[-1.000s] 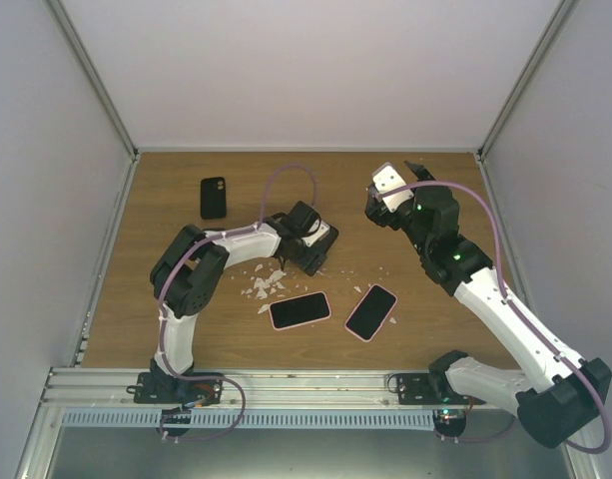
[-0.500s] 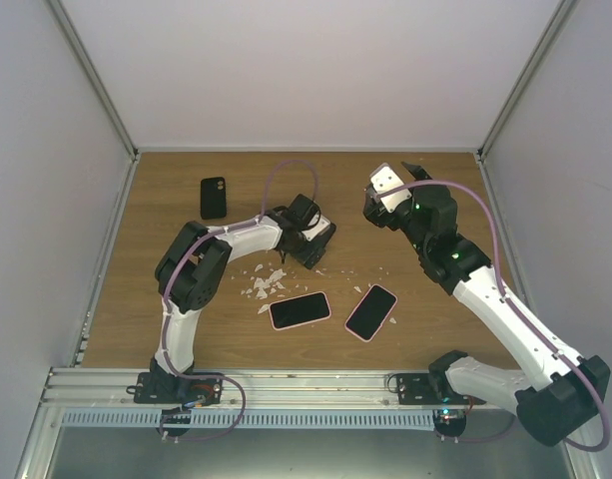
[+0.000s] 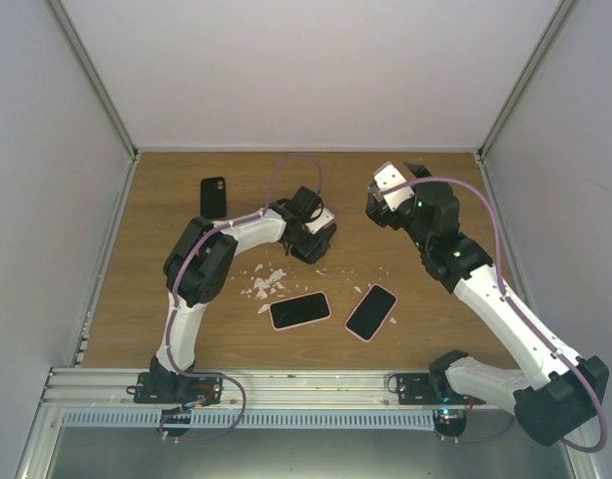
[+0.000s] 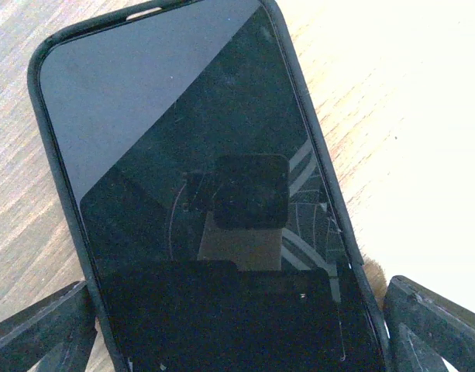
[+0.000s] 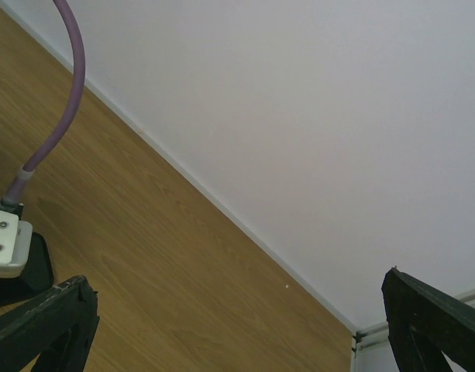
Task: Take the phone out of the phone case
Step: Pick up the phone at the center of the board.
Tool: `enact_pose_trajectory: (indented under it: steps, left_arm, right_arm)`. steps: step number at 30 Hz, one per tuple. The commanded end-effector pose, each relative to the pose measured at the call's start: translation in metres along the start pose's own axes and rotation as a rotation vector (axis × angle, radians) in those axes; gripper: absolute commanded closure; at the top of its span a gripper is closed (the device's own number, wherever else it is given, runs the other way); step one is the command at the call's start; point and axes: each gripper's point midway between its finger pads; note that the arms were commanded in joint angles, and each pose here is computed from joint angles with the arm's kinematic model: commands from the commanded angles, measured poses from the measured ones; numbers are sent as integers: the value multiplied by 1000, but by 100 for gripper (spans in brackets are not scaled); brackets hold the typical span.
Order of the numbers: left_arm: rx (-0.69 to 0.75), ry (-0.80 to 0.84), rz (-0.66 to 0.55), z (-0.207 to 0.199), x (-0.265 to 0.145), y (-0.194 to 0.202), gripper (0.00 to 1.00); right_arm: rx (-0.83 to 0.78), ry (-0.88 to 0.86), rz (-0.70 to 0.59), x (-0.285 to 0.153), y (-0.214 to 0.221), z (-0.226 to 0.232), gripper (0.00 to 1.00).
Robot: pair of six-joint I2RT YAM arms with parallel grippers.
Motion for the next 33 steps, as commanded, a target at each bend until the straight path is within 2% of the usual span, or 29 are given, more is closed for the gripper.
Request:
enact_pose_trajectory:
  steps: [1,7,13,16,18,20,23,28,33]
  left_arm:
    - [18,68,208,-5,28,61,3]
    - [129,170,174,-24,4,61,15]
    - [415,264,189,-39,-14,83,15]
    - [607,203,183,-24,-14,88,16]
    - [675,139,161,-10,-15,79,16]
    - [646,150,162,-6,-17,69,12]
    - [543,194,188,-12,-17,67,2]
    - [372,189,206,-14,-11,75,1]
    - [299,124,218,-2,3,89,1]
  right_arm:
    - [53,-10,2,2,1,-7,1]
    - [87,-59,7,5,5,-4,0]
    - [97,-72,1,7,4,-2,1]
    - [94,-75,-1,8,4,-1,0]
    - [94,-77,-1,9,4,-1,0]
    - [93,-78,0,8,4,-1,0]
    - [91,-76,0,7,4,-1,0]
    - [101,-82,4,8,6,1,0]
    - [112,-95,3,12,4,3,0]
Point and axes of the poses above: each gripper's point midway between its finger pads, its own x axis out along the fingers, its own z axis along the line the jaws close on, y = z × x, and after that the axes turned 14 degrees about -x, right-handed
